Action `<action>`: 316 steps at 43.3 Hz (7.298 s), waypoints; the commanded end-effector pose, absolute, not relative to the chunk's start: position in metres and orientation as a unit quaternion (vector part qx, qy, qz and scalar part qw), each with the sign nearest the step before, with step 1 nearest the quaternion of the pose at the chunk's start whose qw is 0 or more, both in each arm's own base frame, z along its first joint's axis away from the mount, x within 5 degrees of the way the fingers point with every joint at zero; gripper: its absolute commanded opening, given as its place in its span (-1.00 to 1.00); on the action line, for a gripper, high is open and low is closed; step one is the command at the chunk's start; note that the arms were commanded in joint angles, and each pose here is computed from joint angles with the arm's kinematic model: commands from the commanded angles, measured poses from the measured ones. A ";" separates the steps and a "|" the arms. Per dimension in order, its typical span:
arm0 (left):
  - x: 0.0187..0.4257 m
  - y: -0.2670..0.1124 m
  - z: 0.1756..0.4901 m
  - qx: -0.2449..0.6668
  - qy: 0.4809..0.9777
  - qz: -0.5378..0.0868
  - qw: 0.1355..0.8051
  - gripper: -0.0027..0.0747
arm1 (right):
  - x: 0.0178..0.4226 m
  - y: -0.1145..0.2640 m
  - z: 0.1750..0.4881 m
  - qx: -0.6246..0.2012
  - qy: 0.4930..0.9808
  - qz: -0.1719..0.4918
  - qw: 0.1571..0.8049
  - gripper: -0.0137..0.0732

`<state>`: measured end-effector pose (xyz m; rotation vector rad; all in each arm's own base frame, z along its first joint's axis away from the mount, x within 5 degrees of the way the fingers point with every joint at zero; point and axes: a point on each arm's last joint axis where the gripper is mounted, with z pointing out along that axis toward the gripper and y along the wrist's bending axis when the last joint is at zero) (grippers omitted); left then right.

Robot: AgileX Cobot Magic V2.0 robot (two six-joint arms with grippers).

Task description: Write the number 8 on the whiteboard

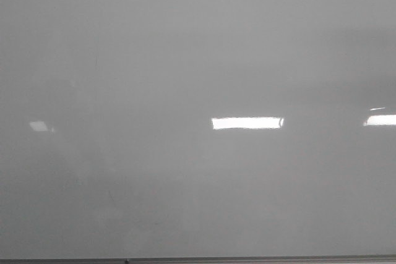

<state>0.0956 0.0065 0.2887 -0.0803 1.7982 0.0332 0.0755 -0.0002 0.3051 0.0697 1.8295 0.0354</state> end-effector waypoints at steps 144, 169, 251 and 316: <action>0.153 -0.157 0.313 0.656 0.737 -0.055 0.155 -0.99 | 0.172 0.221 0.348 -0.574 0.701 0.279 0.319 0.46; 0.154 -0.158 0.314 0.654 0.736 -0.055 0.166 -0.98 | 0.192 0.255 0.328 -0.584 0.704 0.280 0.290 0.04; 0.054 -0.040 0.308 0.258 0.738 -0.141 0.607 -0.99 | 0.306 0.223 0.268 -0.285 0.830 0.239 0.415 -0.82; 0.054 -0.040 0.308 0.258 0.738 -0.141 0.607 -0.98 | 0.297 0.181 0.260 -0.255 0.855 0.230 0.389 -0.82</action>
